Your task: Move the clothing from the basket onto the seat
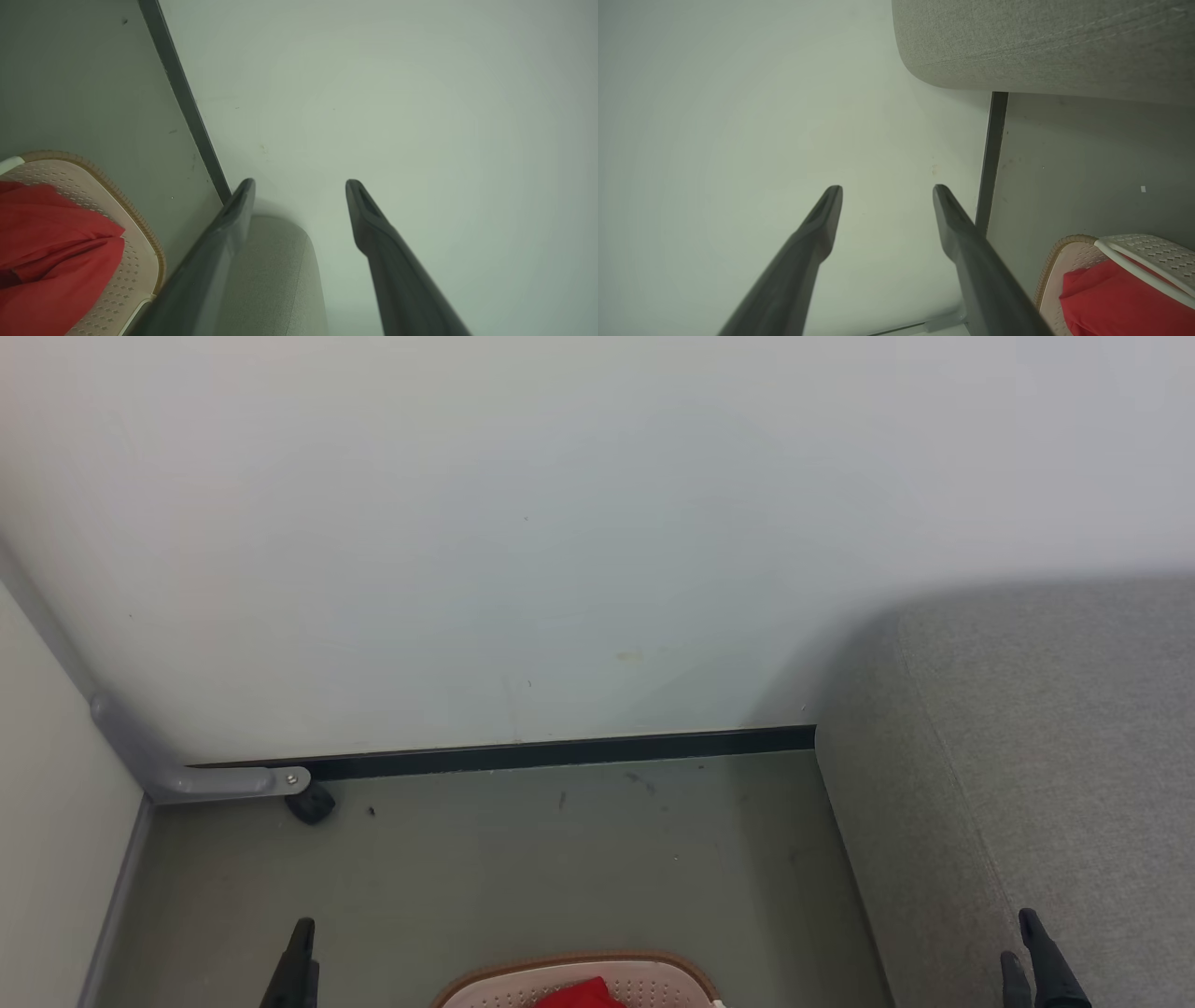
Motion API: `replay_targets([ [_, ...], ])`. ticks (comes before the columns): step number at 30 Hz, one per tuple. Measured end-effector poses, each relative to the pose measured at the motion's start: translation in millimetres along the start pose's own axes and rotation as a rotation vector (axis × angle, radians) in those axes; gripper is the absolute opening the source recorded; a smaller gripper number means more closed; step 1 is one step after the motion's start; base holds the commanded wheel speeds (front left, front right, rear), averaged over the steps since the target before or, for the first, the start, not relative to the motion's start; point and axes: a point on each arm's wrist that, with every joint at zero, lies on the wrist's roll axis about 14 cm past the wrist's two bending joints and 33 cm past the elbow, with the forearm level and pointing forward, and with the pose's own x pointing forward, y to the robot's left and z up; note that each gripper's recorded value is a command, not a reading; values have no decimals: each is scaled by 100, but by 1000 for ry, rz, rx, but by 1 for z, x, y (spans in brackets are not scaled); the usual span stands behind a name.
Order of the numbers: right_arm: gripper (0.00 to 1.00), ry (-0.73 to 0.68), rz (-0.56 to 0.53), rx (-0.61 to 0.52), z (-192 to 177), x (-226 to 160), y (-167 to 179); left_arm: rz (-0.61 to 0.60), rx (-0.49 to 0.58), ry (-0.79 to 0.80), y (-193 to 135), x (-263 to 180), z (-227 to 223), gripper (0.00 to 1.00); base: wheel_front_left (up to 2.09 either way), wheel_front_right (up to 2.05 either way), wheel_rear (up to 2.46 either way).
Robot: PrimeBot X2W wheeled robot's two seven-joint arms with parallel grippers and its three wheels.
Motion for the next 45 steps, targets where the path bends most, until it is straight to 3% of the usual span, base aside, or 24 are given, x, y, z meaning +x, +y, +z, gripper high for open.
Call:
replay_targets([
  [6, 100, -4, 0, -35, -2, 0, 1, 1, 51, 1, -3, 1, -3, 100, 0, 0, 0],
  [13, 100, 9, -8, -172, -10, 2, 5, 8, 187, 0, -7, 2, -6, 100, 0, 0, 0],
  [45, 100, 120, 45, -883, -52, 1, 8, -35, 998, 7, -20, 1, -14, 100, 0, 0, 0],
])
